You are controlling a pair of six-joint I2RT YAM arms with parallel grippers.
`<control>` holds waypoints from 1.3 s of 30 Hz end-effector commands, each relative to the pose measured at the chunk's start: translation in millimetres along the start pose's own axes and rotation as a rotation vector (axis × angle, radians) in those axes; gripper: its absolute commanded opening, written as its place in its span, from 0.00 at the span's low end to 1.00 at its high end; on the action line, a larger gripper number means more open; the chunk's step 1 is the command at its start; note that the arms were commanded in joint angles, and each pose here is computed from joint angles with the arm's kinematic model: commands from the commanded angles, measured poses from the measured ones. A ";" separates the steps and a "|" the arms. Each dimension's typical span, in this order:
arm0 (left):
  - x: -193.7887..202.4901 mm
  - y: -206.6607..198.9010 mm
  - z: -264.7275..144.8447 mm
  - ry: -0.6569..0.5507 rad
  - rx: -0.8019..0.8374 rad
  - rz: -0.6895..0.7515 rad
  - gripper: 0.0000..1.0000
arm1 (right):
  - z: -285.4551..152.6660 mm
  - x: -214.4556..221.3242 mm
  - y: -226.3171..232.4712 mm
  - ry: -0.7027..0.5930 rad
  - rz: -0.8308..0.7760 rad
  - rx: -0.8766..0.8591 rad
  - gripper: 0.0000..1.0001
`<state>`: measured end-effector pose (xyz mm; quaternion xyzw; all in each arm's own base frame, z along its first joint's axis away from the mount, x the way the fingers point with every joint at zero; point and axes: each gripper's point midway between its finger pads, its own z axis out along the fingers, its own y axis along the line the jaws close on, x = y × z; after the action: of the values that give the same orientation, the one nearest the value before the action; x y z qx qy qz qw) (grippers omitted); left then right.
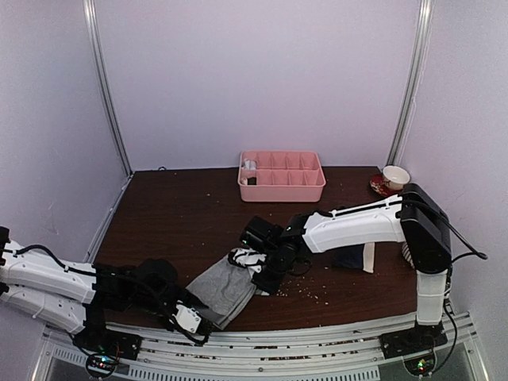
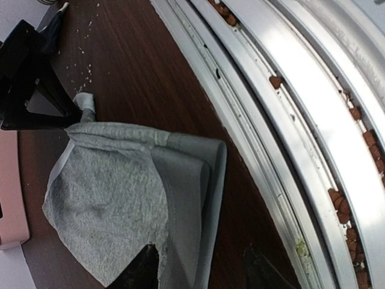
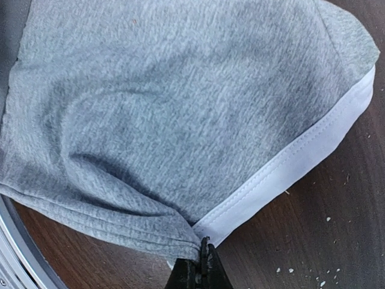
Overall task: Roll the underwear
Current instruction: Adjust the underwear at the center of the board.
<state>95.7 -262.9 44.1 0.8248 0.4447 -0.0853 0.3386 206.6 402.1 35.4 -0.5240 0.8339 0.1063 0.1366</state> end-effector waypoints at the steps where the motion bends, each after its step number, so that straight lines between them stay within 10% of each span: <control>1: 12.8 7.1 6.1 0.054 -0.066 0.025 0.47 | -7.8 7.5 -14.8 -0.023 0.046 0.049 0.00; 9: 40.5 30.0 10.9 0.167 -0.147 0.028 0.50 | -20.4 29.5 -19.6 -0.036 0.085 0.071 0.00; 17: 56.5 28.6 43.7 0.221 -0.039 0.022 0.13 | -24.5 44.4 -20.2 -0.035 0.128 0.083 0.00; 23: 76.8 71.9 52.7 0.252 -0.100 -0.009 0.11 | -25.4 53.0 -18.7 -0.028 0.166 0.087 0.00; 31: 109.3 145.0 42.9 0.299 -0.220 -0.039 0.55 | -21.2 58.2 -13.8 -0.032 0.235 0.086 0.00; 39: 66.8 109.8 9.2 0.120 -0.177 -0.061 0.96 | -19.4 49.1 -8.3 -0.070 0.316 0.071 0.00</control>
<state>263.1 -265.7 51.0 0.7734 0.5105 0.0528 0.3720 191.2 347.5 31.3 -0.4064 0.8946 0.1045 0.1536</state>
